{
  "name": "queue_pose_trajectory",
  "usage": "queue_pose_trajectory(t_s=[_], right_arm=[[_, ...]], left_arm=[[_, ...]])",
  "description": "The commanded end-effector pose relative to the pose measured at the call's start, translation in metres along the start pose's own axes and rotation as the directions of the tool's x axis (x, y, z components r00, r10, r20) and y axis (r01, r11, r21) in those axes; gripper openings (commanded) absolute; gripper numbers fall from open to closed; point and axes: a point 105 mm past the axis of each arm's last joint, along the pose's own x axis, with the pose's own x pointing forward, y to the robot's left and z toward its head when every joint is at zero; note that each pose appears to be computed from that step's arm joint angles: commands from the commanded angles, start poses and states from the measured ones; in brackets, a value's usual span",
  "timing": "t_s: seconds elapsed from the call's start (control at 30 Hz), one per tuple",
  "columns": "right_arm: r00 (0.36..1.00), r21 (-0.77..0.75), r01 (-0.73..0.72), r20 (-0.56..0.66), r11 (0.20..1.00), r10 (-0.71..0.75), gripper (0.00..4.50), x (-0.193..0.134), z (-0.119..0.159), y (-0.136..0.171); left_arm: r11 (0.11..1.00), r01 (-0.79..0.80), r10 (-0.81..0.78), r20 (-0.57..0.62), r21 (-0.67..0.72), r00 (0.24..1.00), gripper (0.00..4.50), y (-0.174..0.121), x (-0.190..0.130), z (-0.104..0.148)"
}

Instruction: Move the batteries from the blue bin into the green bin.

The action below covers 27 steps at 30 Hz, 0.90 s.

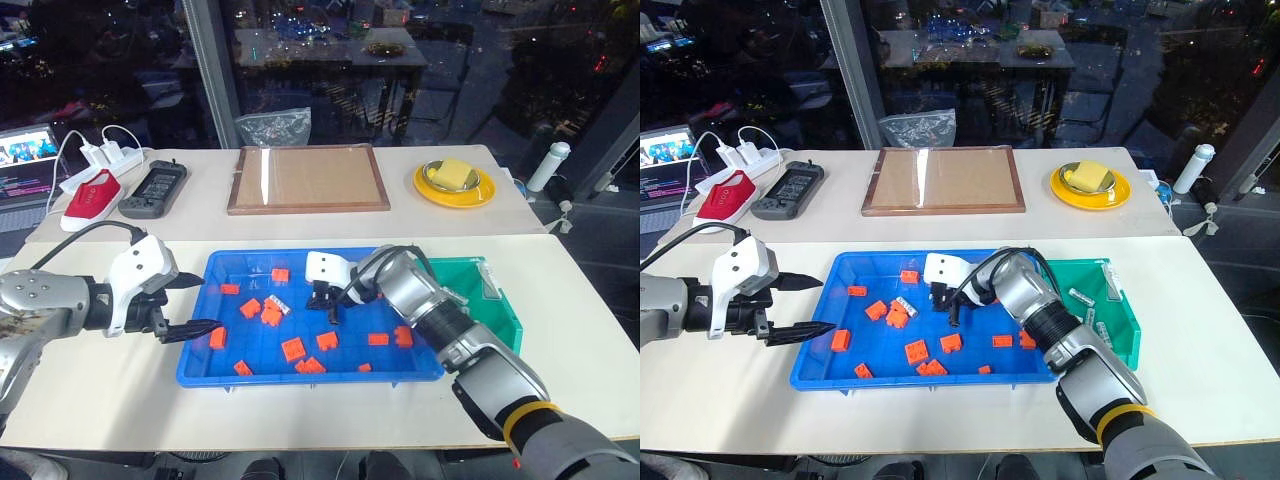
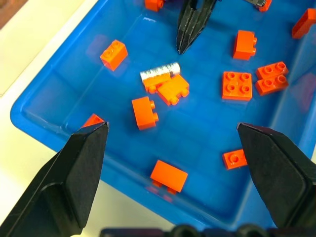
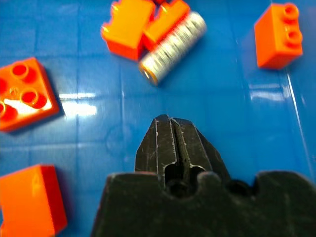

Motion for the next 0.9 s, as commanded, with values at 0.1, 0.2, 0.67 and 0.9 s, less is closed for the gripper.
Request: queue_pose_trajectory(t_s=[0.1, 0.2, 0.67, 0.9], right_arm=[[0.997, 0.029, 0.072, -0.037, 0.997, -0.071, 0.03, -0.023, -0.010, -0.011], [0.996, 0.065, 0.093, 0.008, 0.994, -0.094, 0.78, -0.030, 0.003, -0.016], [0.973, 0.142, 0.166, 0.139, 0.976, -0.186, 2.58, 0.017, 0.060, -0.018], [0.978, 0.172, 0.173, 0.087, 0.970, -0.190, 2.58, 0.029, 0.049, -0.017]], left_arm=[[0.999, -0.007, 0.006, 0.023, 0.039, 1.000, 4.50, 0.005, 0.000, 0.009], [0.999, -0.003, 0.002, 0.021, 0.039, 1.000, 4.50, 0.005, -0.001, 0.008], [0.999, -0.034, 0.034, -0.014, 0.041, 0.999, 4.50, 0.009, -0.008, 0.003], [0.998, -0.045, 0.046, -0.021, 0.039, 0.999, 4.50, 0.009, -0.011, 0.002]])
